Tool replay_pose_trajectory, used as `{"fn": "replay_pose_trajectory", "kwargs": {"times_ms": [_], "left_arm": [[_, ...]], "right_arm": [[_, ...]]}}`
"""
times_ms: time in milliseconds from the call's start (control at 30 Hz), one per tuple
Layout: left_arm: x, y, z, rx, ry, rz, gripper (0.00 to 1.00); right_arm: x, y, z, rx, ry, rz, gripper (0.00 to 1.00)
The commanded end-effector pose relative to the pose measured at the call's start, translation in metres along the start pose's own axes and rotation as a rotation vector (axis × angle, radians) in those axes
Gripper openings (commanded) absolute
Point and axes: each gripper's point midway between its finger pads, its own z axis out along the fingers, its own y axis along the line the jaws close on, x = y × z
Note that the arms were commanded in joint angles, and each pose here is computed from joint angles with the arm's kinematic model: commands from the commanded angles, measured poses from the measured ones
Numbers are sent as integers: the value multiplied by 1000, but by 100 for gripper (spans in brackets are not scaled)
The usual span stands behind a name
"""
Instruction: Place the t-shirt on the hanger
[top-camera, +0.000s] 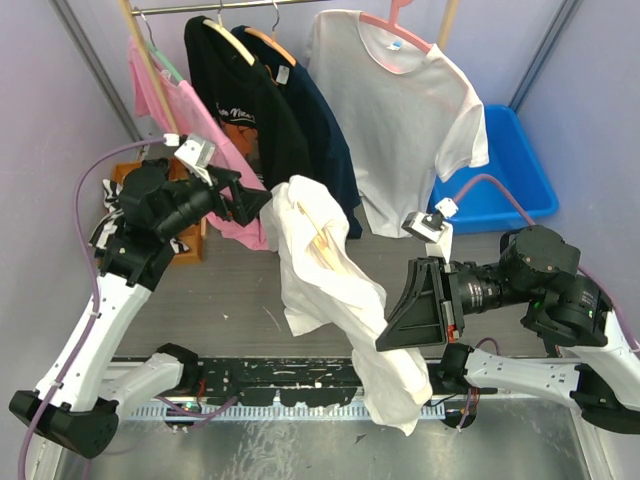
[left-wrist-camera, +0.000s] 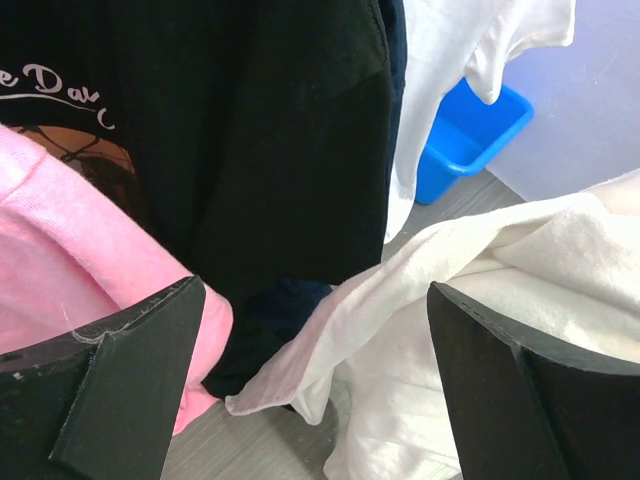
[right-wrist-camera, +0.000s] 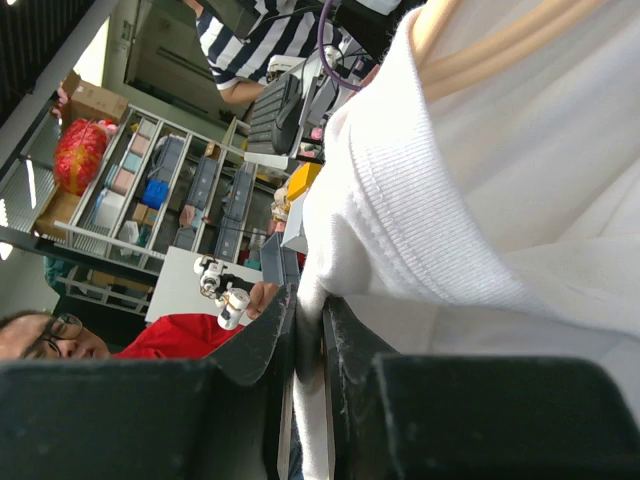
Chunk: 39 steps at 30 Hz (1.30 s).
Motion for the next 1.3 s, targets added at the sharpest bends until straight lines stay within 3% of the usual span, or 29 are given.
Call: {"fn": "replay_pose_trajectory", "kwargs": {"times_ms": [0,300,1267], "left_arm": [[-14,-12,-6,64,-47,2,99],[-6,-36,-3,220,-22,-10,94],[19,-49,10,344,64,-101,84]], "right_arm": [[-12,38,-9,-136,-57,-152,1],[-11,45,-13,-156,-61,-159,1],[-2,67,-30,-241,-69,-214,1]]}}
